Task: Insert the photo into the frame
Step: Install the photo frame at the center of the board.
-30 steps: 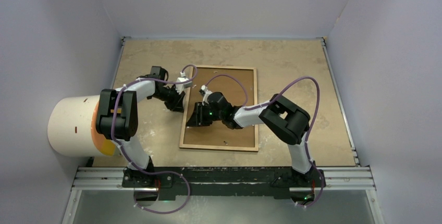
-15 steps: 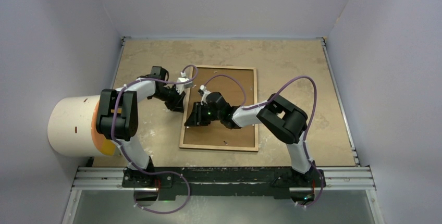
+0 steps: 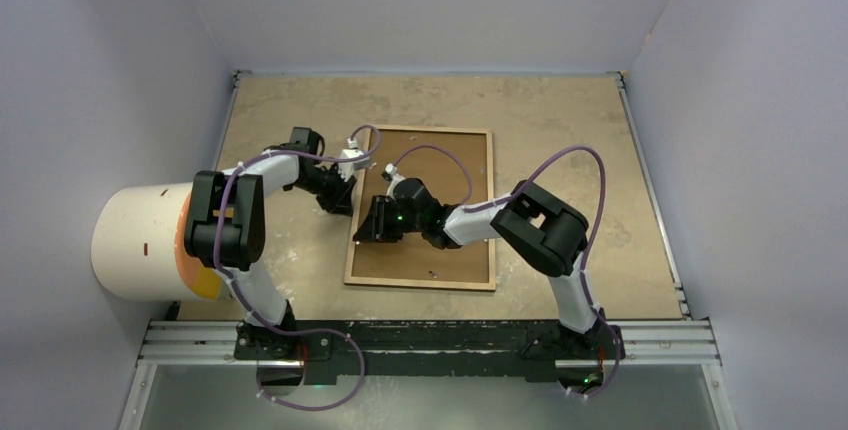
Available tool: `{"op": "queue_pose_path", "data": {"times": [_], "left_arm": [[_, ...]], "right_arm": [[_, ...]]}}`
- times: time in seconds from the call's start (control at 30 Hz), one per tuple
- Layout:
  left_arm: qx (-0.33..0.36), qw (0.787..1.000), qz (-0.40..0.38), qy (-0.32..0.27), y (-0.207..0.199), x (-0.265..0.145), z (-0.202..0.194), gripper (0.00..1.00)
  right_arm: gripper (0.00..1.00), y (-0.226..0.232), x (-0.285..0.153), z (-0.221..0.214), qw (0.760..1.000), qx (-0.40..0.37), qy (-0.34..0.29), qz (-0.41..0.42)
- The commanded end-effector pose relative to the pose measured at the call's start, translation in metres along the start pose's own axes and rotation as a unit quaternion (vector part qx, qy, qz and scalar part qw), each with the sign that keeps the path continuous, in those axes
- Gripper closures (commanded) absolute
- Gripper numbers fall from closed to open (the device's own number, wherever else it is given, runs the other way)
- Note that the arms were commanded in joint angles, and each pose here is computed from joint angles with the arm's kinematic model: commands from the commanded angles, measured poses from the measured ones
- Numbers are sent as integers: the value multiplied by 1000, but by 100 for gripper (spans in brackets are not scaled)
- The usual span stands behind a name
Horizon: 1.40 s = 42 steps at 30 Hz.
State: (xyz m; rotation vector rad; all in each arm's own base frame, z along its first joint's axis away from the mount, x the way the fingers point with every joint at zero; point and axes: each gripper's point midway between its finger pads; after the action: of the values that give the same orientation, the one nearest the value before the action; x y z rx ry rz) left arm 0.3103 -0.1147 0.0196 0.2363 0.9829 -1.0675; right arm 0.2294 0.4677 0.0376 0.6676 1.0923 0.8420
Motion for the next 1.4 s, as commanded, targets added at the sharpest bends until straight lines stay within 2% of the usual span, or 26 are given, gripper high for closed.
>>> {"op": "queue_pose_path", "data": {"times": [0.0, 0.37, 0.57, 0.73, 0.97, 1.17, 1.37], "left_arm": [[24, 999, -19, -22, -9, 3, 10, 91], [27, 999, -23, -22, -13, 6, 9, 97], [30, 999, -25, -19, -15, 5, 7, 98], [38, 999, -30, -15, -20, -1, 8, 99], [48, 998, -37, -3, -33, -6, -4, 100], [44, 998, -44, -7, -40, -6, -7, 100], [40, 998, -49, -11, -40, -3, -7, 100]], "right_arm": [[66, -13, 10, 10, 999, 1, -33, -34], [66, -18, 14, 14, 998, 14, -50, -33], [67, -5, 5, 22, 997, 18, -68, -21], [65, 0, -12, 13, 998, 33, -60, -16], [65, 0, -5, -6, 999, 38, -35, -15], [65, -2, 1, -7, 999, 36, -33, -25], [66, -14, 1, 3, 996, 30, -64, -58]]}}
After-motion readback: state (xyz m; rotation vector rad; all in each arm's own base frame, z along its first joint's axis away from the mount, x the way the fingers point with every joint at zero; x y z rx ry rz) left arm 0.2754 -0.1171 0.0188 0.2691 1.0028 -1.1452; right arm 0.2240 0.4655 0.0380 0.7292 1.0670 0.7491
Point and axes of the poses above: each gripper's point midway between its finger pads, its own x axis out along the fingers, its own y axis along the line the jaws close on, z = x × y, and after that the axes turned 2 degrees about x, right-handed
